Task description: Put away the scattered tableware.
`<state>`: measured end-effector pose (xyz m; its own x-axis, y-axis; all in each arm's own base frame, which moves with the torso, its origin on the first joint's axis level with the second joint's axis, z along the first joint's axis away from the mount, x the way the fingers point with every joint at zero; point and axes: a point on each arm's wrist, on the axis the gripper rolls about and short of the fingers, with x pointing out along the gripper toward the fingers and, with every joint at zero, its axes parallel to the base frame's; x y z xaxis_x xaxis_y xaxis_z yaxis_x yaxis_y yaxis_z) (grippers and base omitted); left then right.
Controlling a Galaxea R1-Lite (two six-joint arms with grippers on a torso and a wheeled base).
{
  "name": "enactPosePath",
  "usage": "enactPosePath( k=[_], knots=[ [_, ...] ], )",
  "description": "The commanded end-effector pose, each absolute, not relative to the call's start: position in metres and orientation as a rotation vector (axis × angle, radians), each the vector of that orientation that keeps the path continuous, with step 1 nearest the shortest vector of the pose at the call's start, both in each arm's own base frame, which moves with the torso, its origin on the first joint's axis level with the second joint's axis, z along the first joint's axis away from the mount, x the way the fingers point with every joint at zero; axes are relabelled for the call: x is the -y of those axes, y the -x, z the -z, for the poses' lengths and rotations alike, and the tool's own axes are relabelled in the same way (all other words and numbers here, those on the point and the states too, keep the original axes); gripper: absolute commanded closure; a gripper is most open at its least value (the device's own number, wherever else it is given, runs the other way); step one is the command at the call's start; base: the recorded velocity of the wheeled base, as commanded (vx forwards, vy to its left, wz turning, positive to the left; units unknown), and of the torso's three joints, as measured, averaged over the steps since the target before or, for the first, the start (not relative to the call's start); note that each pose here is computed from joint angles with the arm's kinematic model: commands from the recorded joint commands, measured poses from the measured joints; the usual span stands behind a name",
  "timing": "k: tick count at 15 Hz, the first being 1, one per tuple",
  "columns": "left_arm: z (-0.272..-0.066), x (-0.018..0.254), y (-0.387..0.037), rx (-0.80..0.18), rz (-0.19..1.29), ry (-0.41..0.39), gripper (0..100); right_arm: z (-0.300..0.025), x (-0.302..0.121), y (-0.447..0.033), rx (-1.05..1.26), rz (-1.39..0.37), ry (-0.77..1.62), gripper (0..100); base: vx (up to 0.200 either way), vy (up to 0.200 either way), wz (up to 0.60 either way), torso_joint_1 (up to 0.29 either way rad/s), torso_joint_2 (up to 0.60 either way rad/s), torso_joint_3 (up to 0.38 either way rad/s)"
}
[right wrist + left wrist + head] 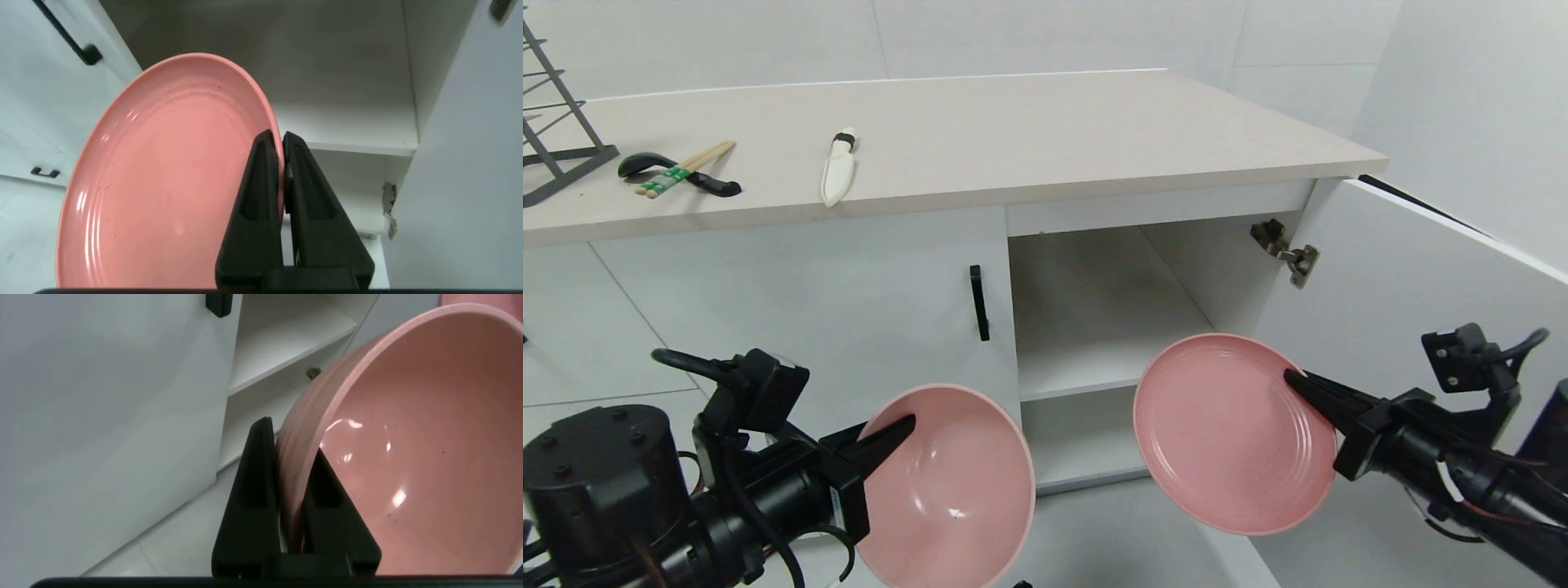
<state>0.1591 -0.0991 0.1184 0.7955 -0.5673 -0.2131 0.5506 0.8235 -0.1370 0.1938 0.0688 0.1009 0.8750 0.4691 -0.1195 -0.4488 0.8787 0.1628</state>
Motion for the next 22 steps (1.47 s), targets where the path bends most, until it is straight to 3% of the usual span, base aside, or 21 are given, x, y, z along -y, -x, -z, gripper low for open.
enactPosePath(
  k=[1,11,16,22],
  knots=[
    [-0.114,0.100,-0.160,-0.271,0.599,0.064,100,-0.088,-0.075,-0.211,-0.205,-0.480,-0.128,100,0.000,0.000,0.00,0.000,0.00,0.000],
    [-0.114,0.101,-0.158,-0.270,0.615,0.060,100,-0.062,-0.092,-0.246,-0.260,-0.493,-0.121,100,0.000,0.000,0.00,0.000,0.00,0.000],
    [-0.112,0.100,-0.154,-0.274,0.620,0.041,100,-0.049,-0.097,-0.260,-0.278,-0.489,-0.116,100,0.200,0.000,0.00,0.000,0.00,0.004],
    [-0.105,0.104,-0.148,-0.275,0.661,0.021,100,-0.031,-0.101,-0.271,-0.321,-0.486,-0.111,100,0.000,0.000,0.00,0.000,0.00,0.000]
  ],
)
